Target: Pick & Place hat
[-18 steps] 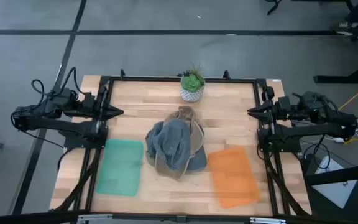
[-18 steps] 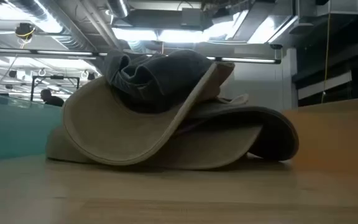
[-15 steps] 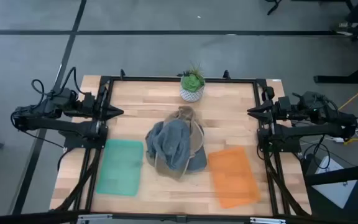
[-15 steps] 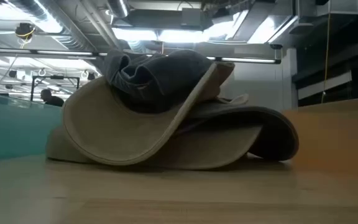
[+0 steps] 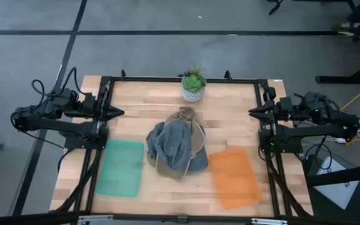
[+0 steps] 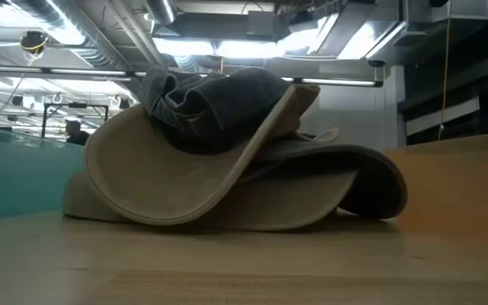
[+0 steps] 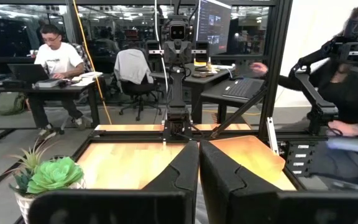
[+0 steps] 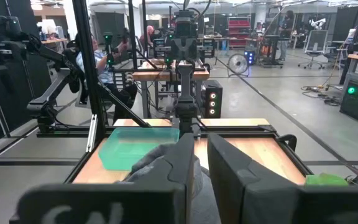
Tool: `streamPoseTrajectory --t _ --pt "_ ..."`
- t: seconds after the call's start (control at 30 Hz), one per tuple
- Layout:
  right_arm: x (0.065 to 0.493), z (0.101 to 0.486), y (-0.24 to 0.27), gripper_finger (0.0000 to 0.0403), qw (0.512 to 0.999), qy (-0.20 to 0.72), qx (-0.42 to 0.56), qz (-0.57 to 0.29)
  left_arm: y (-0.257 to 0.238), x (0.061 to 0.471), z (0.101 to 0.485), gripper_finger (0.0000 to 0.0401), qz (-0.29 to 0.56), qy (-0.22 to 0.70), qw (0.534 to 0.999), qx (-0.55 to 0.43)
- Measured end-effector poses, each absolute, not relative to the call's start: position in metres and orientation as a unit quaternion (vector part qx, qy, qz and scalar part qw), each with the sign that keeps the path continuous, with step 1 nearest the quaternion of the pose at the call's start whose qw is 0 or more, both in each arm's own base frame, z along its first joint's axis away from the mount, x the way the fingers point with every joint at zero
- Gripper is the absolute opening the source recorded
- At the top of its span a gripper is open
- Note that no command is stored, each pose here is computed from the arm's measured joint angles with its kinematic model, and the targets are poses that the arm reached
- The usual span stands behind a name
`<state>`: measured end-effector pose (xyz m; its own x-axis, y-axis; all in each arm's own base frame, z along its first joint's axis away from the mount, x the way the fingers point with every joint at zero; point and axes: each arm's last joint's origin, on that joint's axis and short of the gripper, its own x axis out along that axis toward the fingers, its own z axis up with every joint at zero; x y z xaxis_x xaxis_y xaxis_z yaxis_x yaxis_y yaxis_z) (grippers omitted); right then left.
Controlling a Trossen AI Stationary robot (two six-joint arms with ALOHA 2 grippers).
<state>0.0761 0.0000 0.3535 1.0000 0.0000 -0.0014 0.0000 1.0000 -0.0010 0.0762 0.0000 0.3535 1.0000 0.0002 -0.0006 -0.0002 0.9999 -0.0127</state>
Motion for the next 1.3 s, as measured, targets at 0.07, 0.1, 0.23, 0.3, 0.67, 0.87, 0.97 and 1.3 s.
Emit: streamPoseTrajectory --t 0.07,0.1,0.23,0.3,0.67,0.87,0.97,1.3 --pt "0.0762 0.3534 0.0000 0.0049 1.000 0.001 -0.001 0.000 0.0000 0.0762 0.3534 0.0008 0.000 0.000 1.000 -0.006" --pt "0.0761 0.3534 0.0000 0.0049 1.000 0.001 0.000 0.000 0.0000 0.0762 0.3535 0.0009 0.000 0.000 1.000 -0.006" --pt "0.0761 0.3535 0.0000 0.0049 1.000 0.001 -0.001 0.000 0.0000 0.0762 0.3535 0.0013 0.000 0.000 1.000 -0.006" --pt "0.0761 0.3535 0.0000 0.0049 1.000 0.000 -0.001 0.000 0.0000 0.0762 0.3535 0.0012 0.000 0.000 1.000 -0.006" --pt "0.0761 0.3535 0.0000 0.0049 1.000 0.001 0.000 0.000 0.0000 0.0761 0.3535 0.0009 0.000 0.000 1.000 -0.006" --pt "0.0761 0.3535 0.0000 0.0049 1.000 0.001 -0.001 0.000 0.0000 0.0762 0.3535 0.0012 0.000 0.000 1.000 -0.006" --pt "0.0761 0.3534 0.0000 0.0049 1.000 0.001 -0.001 0.000 0.0000 0.0762 0.3535 0.0009 0.000 0.000 1.000 -0.006" --pt "0.0819 0.3520 0.0040 0.0049 0.997 0.015 0.023 0.069 0.0000 0.0762 0.3535 0.0012 0.000 0.000 1.000 -0.006"
